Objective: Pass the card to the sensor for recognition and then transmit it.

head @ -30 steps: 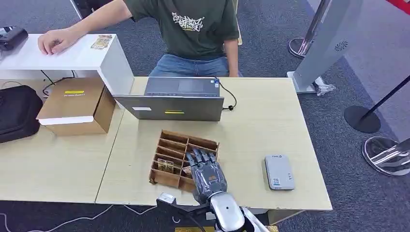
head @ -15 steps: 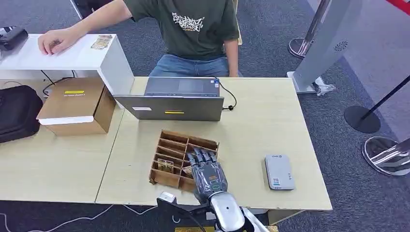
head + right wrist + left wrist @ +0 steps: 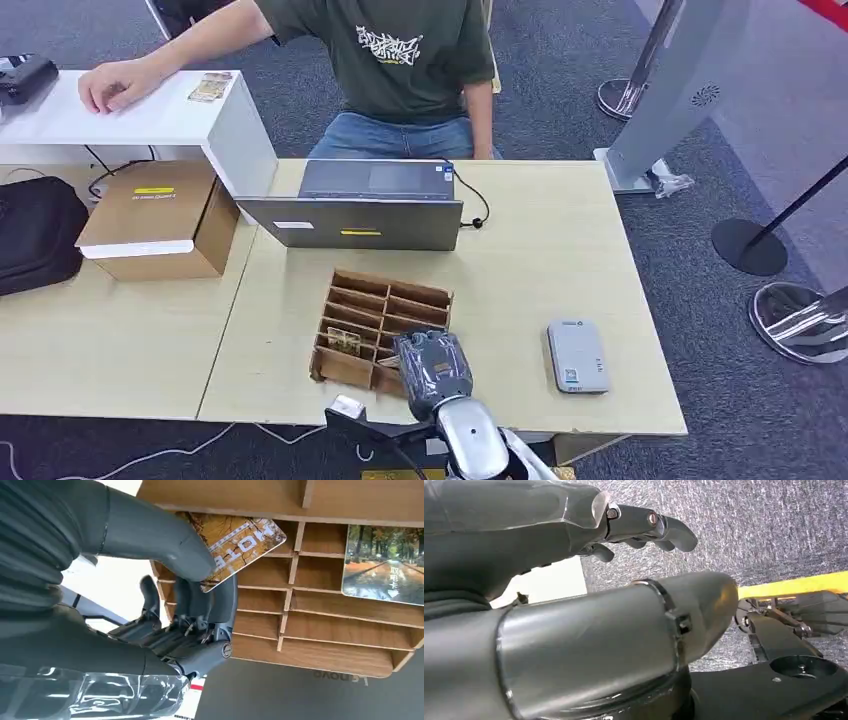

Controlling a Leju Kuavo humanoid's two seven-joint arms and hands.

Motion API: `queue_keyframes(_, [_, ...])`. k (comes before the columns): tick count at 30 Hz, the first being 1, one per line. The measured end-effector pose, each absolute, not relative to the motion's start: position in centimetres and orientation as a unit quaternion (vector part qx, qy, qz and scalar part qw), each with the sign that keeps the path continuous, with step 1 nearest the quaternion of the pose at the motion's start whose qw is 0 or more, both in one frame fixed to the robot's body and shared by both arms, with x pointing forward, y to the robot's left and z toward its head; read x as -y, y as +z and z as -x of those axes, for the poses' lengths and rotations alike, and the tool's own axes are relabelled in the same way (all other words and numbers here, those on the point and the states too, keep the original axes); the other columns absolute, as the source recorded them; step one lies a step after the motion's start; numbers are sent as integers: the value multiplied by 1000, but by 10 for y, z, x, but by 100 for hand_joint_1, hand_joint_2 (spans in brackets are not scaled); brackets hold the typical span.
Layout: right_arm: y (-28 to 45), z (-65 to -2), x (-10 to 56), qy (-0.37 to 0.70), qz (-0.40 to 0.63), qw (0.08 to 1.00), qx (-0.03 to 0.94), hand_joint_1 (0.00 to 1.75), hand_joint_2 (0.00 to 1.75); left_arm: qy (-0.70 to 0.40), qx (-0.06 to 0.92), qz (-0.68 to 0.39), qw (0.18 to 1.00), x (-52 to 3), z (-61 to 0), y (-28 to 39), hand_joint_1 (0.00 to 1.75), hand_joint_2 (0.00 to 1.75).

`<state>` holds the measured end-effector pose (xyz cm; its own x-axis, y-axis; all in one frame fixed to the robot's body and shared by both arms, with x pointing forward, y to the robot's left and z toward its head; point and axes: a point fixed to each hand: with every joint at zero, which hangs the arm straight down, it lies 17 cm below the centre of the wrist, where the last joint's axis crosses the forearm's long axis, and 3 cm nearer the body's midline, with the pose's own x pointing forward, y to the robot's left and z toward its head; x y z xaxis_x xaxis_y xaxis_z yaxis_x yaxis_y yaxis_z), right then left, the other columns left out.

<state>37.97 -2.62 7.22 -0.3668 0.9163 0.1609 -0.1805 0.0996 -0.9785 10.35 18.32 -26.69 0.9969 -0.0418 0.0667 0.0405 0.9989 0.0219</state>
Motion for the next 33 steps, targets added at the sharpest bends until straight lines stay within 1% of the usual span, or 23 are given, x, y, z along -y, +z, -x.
queue_keyframes(7, [72,-379,26,591,318,465,578,173,175,-24,29,-9,999,-183,-102,-267,0,0])
queue_keyframes(18, [71,-379,25,591,312,467,579,175,175,-22,27,-8,999,-182,-102,-267,0,0])
queue_keyframes(33, [91,-383,32,552,324,469,608,175,175,-15,33,-8,999,-182,-103,-267,0,0])
